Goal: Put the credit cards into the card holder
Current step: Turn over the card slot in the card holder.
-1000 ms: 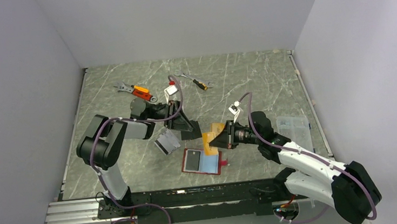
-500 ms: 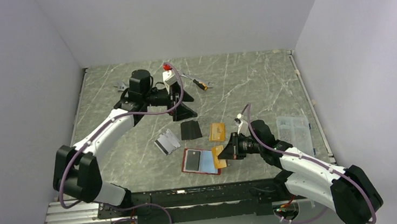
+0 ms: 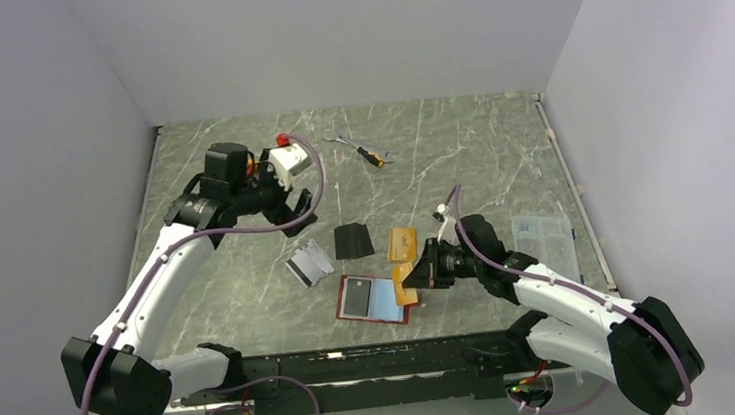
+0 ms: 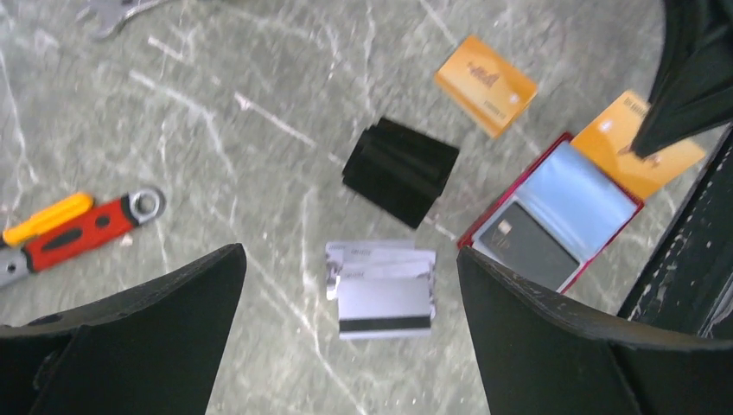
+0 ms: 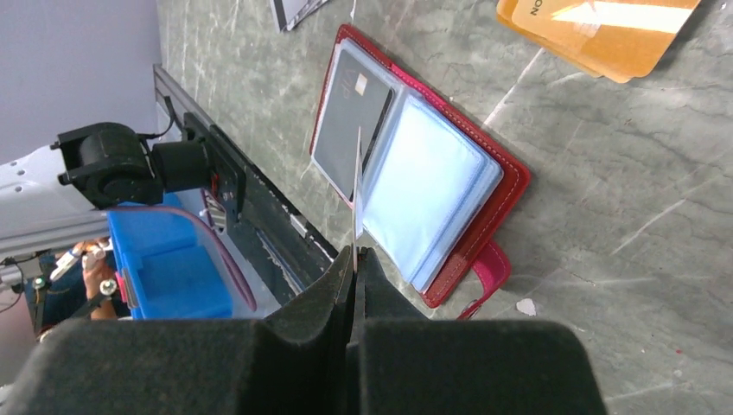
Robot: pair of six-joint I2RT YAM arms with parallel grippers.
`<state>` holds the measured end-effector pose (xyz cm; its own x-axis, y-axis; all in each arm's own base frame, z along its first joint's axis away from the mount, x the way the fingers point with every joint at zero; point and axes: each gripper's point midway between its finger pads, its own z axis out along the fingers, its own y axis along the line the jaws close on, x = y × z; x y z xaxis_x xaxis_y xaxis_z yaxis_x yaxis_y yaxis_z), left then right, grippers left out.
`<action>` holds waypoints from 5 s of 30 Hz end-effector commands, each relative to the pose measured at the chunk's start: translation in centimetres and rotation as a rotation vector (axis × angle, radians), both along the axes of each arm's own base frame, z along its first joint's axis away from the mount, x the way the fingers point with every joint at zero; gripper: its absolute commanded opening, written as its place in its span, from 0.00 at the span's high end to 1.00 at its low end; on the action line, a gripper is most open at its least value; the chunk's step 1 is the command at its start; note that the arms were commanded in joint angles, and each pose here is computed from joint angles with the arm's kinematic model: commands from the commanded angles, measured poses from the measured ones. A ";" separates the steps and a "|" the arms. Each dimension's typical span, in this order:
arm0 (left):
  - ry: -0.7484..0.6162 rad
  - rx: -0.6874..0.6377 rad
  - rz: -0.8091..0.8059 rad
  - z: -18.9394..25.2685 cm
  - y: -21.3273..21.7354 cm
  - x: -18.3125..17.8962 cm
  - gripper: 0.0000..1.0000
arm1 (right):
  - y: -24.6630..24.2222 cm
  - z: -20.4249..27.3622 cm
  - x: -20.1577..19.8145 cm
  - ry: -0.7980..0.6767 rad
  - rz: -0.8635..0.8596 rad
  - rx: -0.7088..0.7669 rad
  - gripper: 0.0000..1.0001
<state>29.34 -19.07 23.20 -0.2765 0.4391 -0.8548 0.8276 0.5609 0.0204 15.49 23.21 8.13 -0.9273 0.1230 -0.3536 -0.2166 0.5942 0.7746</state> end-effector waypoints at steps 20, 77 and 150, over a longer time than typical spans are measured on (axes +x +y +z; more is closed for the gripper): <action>-0.037 0.527 -0.477 -17.3 0.1 -9.0 0.01 | -0.1 -3.1 -3.6 0.090 -0.075 -0.155 1.00; -0.195 0.690 -0.658 -21.4 -4.5 -10.8 0.51 | -0.4 -5.2 -4.4 0.173 -0.070 -0.151 1.00; -0.273 0.652 -0.751 -20.2 -5.1 -10.2 0.84 | 3.1 -1.5 -1.5 0.111 0.053 -0.083 1.00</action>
